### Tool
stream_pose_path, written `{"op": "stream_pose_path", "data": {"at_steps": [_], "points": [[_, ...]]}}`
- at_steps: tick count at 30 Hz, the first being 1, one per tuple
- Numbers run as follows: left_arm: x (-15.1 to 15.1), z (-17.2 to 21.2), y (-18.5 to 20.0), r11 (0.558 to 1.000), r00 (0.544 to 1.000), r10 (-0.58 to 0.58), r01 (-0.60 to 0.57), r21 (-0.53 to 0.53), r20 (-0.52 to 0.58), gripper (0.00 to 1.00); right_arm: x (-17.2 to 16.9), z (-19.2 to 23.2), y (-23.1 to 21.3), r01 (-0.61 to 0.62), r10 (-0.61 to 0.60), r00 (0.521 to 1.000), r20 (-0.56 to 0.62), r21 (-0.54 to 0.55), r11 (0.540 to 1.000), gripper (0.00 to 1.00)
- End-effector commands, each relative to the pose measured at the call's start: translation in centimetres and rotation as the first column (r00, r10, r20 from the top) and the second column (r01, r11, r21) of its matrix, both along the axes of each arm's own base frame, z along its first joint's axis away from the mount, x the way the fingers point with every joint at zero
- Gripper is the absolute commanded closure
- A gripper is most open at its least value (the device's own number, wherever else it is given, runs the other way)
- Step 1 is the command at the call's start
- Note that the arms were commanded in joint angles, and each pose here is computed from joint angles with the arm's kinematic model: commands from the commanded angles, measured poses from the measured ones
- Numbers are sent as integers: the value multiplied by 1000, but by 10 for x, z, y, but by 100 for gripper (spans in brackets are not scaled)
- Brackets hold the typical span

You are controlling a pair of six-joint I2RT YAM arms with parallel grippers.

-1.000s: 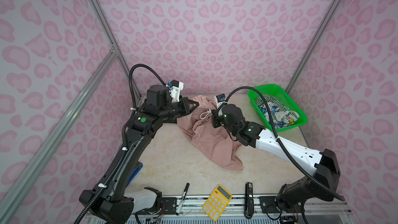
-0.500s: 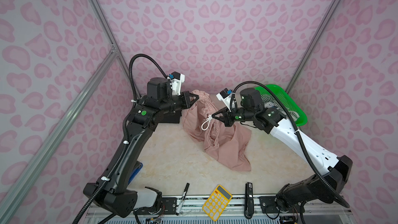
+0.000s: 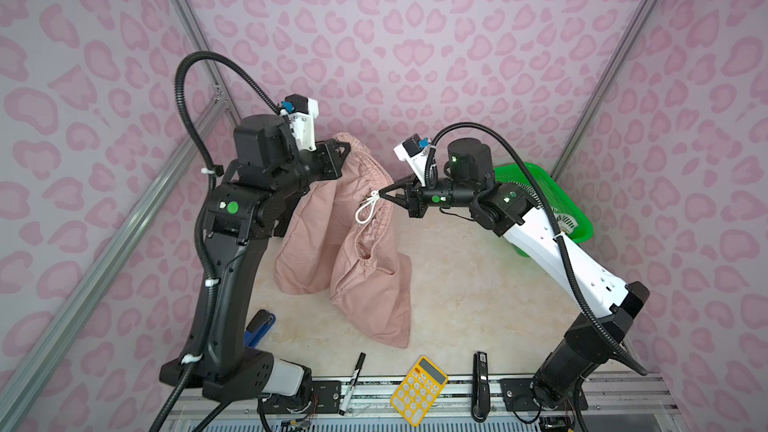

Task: Fold and stack the mixed laundry pile

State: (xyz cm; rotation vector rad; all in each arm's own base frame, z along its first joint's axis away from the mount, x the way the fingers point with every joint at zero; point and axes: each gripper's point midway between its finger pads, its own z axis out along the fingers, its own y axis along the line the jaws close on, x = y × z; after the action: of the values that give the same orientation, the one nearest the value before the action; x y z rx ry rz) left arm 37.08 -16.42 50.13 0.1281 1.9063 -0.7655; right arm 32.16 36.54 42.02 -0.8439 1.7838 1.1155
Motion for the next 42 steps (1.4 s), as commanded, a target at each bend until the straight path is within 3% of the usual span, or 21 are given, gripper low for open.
{"op": "stream_pose_path", "data": {"at_steps": [1, 4, 7, 8, 10, 12, 15, 19, 24, 25, 28, 31, 38, 42], "points": [[35, -11, -28, 996, 996, -88, 88, -20, 4, 97, 20, -22, -34, 40, -30, 991, -131, 76, 996, 100], [69, -68, -71, 980, 974, -199, 201, 3, -106, 91, 45, -85, -84, 136, -123, 957, -261, 32, 990, 100], [98, -131, -92, 976, 956, -185, 205, 70, -229, 62, 61, -159, -134, 258, -287, 892, -349, -129, 958, 100], [104, -148, -94, 976, 954, -166, 196, 100, -251, 52, 65, -187, -152, 303, -367, 855, -368, -221, 927, 100], [110, -167, -91, 976, 953, -123, 166, 138, -278, 40, 68, -232, -184, 363, -511, 777, -368, -401, 841, 97], [112, -175, -80, 978, 957, -71, 122, 170, -281, 31, 67, -268, -217, 389, -643, 693, -326, -581, 715, 85], [102, -175, -58, 973, 960, 0, 65, 222, -280, 28, 58, -281, -234, 351, -701, 650, -293, -703, 619, 64], [63, -193, -26, 959, 945, 71, 24, 282, -321, 28, 41, -259, -239, 393, -735, 650, -190, -744, 540, 50], [-8, -253, 1, 960, 902, 100, 23, 278, -419, 28, 3, -252, -247, 409, -754, 627, -194, -742, 531, 44], [-21, -268, 4, 961, 888, 104, 27, 276, -448, 28, -6, -254, -243, 394, -738, 641, -211, -735, 552, 44], [-52, -302, 16, 961, 854, 126, 21, 275, -505, 28, -38, -272, -212, 291, -627, 710, -321, -677, 676, 44], [-71, -322, 26, 959, 828, 160, 0, 284, -538, 29, -57, -300, -194, 234, -593, 689, -417, -647, 726, 45], [-92, -350, 40, 954, 780, 228, -58, 295, -583, 31, -63, -349, -192, 266, -670, 578, -466, -669, 694, 51], [-101, -362, 43, 950, 760, 236, -49, 308, -605, 32, -58, -355, -175, 262, -633, 609, -478, -632, 730, 50]]}}
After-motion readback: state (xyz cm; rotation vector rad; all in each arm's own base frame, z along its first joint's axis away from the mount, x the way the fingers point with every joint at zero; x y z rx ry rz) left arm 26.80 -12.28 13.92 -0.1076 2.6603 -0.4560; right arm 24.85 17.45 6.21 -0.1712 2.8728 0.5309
